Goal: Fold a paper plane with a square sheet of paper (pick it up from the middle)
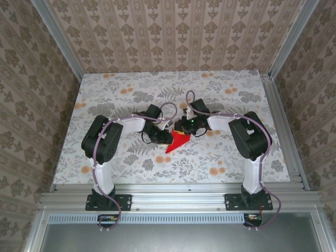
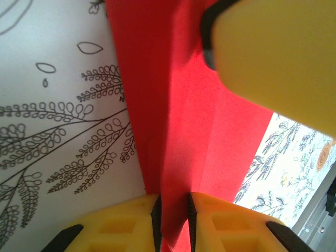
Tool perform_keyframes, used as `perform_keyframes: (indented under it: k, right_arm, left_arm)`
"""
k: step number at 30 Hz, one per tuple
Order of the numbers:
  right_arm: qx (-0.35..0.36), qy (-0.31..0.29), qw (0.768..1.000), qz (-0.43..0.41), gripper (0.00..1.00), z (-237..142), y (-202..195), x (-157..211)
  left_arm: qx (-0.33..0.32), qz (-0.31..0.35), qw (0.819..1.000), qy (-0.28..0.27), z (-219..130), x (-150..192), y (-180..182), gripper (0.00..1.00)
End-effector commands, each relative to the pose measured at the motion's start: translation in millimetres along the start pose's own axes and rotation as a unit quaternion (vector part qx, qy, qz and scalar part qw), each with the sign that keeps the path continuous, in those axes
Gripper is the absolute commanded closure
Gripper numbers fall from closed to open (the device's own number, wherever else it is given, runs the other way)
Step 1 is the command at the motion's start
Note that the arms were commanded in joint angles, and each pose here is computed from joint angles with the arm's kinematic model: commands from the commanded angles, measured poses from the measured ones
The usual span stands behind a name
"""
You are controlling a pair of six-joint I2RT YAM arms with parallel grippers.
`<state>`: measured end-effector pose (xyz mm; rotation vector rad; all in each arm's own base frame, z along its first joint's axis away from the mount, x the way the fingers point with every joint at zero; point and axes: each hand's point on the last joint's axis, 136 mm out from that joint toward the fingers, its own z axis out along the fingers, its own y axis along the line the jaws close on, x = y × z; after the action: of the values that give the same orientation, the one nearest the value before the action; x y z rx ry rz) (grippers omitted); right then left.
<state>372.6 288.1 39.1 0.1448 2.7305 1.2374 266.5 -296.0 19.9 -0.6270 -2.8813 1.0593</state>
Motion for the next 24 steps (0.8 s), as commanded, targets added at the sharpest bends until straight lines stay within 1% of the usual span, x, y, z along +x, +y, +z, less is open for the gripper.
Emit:
perform_keyframes:
  k: [1, 7, 11, 19, 24]
  right_arm:
    - [0.014, 0.002, 1.000, 0.002, 0.77, 8, -5, -3]
    - [0.075, 0.015, 0.997, 0.009, 0.77, 5, -32, 7]
    - [0.100, 0.021, 0.995, 0.009, 0.77, 4, -43, 12]
    - [0.117, 0.028, 0.993, 0.000, 0.77, 2, -51, 18]
    - [0.120, 0.031, 0.992, -0.001, 0.77, 2, -55, 20]
  left_arm:
    - [-0.044, -0.001, 0.998, 0.046, 25, 24, 25, 0.77]
    - [-0.033, 0.002, 0.999, 0.041, 23, 22, 19, 0.76]
    - [-0.019, 0.004, 0.999, 0.030, 18, 17, 9, 0.75]
    - [0.001, 0.012, 1.000, 0.005, 2, 5, -13, 0.71]
    - [0.001, 0.020, 1.000, -0.013, -12, -2, -24, 0.69]
